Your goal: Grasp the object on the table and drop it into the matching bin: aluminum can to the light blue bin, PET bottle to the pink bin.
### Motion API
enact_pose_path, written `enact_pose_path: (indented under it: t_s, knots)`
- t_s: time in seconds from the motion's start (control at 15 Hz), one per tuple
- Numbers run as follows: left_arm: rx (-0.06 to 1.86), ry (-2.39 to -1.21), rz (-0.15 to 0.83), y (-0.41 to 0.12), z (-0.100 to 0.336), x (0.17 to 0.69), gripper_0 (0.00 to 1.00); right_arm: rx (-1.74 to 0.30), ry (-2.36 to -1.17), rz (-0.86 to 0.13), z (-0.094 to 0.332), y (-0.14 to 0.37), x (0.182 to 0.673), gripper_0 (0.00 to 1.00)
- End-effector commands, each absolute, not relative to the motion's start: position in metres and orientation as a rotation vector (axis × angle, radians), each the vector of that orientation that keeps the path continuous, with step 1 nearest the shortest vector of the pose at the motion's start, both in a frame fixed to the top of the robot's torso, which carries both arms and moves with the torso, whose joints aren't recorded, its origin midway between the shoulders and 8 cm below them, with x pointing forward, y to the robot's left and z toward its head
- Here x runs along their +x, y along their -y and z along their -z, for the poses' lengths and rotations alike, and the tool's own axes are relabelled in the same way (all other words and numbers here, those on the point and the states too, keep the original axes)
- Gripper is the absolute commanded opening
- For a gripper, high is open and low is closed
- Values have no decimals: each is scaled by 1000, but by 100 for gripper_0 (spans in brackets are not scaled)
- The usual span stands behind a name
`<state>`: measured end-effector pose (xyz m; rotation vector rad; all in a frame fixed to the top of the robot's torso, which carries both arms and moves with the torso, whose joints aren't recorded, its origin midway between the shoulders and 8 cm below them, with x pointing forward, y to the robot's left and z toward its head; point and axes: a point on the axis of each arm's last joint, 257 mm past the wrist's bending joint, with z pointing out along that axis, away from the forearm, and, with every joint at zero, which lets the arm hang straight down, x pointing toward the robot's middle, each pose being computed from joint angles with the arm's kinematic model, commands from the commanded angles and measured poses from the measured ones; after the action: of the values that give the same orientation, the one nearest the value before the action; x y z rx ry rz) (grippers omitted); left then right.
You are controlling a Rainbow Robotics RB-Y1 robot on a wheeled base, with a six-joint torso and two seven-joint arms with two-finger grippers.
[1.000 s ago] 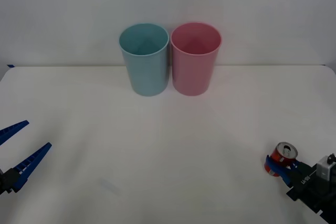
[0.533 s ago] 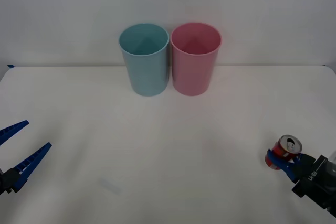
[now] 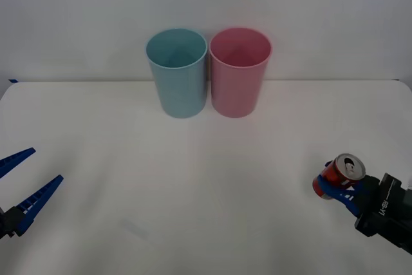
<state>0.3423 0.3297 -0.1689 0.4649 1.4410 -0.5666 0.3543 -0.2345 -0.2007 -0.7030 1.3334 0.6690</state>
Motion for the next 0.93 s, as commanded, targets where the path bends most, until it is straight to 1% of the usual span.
enact_pose_path:
  t_s: [0.07,0.2,0.33,0.4,0.47,0.6,0.8,0.93]
  knots:
    - [465,-1441,567,-330,169,342,100,-786,-1286,-687,181,211,351,0]
    - [465,-1441,567,-330,169,342,100,-851,-1251,-687,164,193,350,0]
    - [465,-1441,567,-330,169,342,100,-906,-1263,-697,148,177,350,0]
    - [465,-1441,567,-330,169,342,100,-924,-1266,-684,137,169,353,0]
    - [465,-1441,567,-330,169,342,100,-920,-1269,-689,130,162,355,0]
    - [465,-1441,567,-330,169,342,100,-906,-1256,-738,118,140,363,0]
    - [465,-1441,567,-330,169,342,100,-916,-1203,-750,93,108,384,0]
    - [465,-1441,567,-330,169,342,100,-901,-1194,-786,77,82,397,0]
